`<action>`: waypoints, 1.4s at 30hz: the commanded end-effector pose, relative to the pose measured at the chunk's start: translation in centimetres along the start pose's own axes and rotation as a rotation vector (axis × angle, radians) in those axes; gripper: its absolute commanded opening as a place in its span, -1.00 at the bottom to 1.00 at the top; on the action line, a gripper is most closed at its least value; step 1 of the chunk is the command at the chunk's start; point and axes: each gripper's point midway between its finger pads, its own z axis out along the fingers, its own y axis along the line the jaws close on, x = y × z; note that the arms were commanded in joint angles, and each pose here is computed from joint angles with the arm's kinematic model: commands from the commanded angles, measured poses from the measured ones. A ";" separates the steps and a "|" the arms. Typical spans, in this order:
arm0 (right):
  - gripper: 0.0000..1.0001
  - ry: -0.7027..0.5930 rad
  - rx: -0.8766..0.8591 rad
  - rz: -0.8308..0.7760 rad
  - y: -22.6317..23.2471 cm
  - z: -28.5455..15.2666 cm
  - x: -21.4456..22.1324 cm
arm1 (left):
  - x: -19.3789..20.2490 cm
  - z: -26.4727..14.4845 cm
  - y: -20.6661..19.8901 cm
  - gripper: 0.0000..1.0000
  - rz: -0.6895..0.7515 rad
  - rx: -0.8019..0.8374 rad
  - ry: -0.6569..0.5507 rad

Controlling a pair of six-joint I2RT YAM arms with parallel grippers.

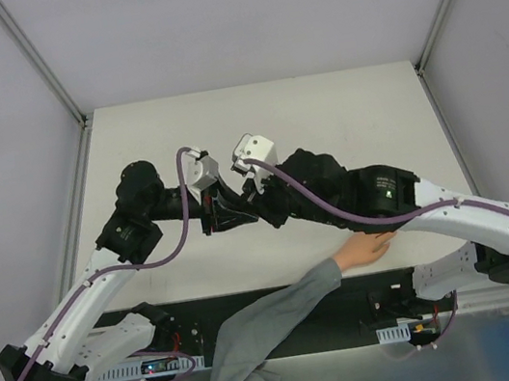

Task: Paint the nails

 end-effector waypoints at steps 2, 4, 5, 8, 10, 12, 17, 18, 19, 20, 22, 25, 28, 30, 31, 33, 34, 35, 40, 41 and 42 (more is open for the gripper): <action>-0.99 -0.122 0.340 -0.012 -4.3 -0.2 -1.5 | -1.1 -0.7 3.8 -1.00 0.038 -0.244 -0.038; -0.99 -0.148 0.333 0.023 -4.5 -0.3 -1.9 | -1.1 -0.7 3.9 -0.48 0.032 -0.249 -0.034; -0.99 -0.146 0.337 0.038 -5.1 -0.1 -1.7 | -1.1 -0.8 3.9 -0.24 0.030 -0.253 -0.032; -0.99 -0.181 0.365 0.092 -7.0 0.0 -1.3 | -1.1 -1.3 4.4 0.86 0.046 -0.300 -0.035; -0.99 -0.229 0.383 0.135 -8.2 -0.4 -1.7 | -1.3 -1.7 4.7 0.98 0.067 -0.340 -0.038; -0.99 -0.224 0.471 0.154 -10.9 -0.1 -0.2 | -1.9 -2.7 5.7 0.98 0.088 -0.442 -0.061; -0.99 -0.311 0.777 0.290 -20.5 -1.3 3.2 | -2.6 -5.6 7.8 0.98 0.118 -0.671 -0.113; -0.99 -0.319 0.823 0.307 -22.1 -1.5 4.1 | -2.7 -6.1 8.2 0.98 0.124 -0.712 -0.120; -0.99 -0.350 0.867 0.331 -23.7 -1.3 5.0 | -2.6 -6.4 8.4 0.98 0.124 -0.729 -0.122; -0.99 -0.360 0.953 0.362 -26.6 -2.4 6.3 | -2.8 -6.6 8.4 0.99 0.127 -0.741 -0.129; -0.99 -0.408 1.015 0.406 -29.5 -2.3 8.2 | -2.8 -7.0 8.5 0.98 0.128 -0.769 -0.138; -0.99 -0.423 1.095 0.516 -34.8 -1.8 11.6 | -2.9 -7.1 8.6 0.99 0.130 -0.773 -0.142; -0.99 -0.393 1.184 0.547 -38.6 -0.7 14.9 | -3.0 -7.2 8.5 0.99 0.128 -0.777 -0.147; -0.99 -0.370 1.240 0.556 -40.9 -0.3 16.3 | -3.0 -7.3 8.4 0.99 0.133 -0.778 -0.152; -0.99 -0.322 1.256 0.561 -41.8 0.9 18.1 | -3.0 -7.3 8.5 0.98 0.131 -0.779 -0.154; -0.99 -0.311 1.272 0.572 -43.6 1.3 18.7 | -3.1 -7.2 8.4 0.98 0.131 -0.776 -0.156; -0.99 -0.274 1.285 0.580 -44.4 2.1 20.2 | -3.0 -7.1 8.4 0.98 0.129 -0.770 -0.154; -0.99 -0.262 1.288 0.592 -44.8 2.4 20.6 | -3.0 -7.0 8.4 0.98 0.127 -0.767 -0.153; -0.99 -0.150 1.307 0.640 -45.9 3.7 22.7 | -3.2 -7.1 8.2 0.98 0.134 -0.763 -0.161; -0.99 -0.142 1.311 0.643 -46.0 3.8 23.1 | -3.3 -7.1 8.1 0.98 0.134 -0.761 -0.164; -0.97 -0.114 1.309 0.642 -45.8 4.0 23.6 | -3.3 -7.1 8.1 0.99 0.137 -0.763 -0.165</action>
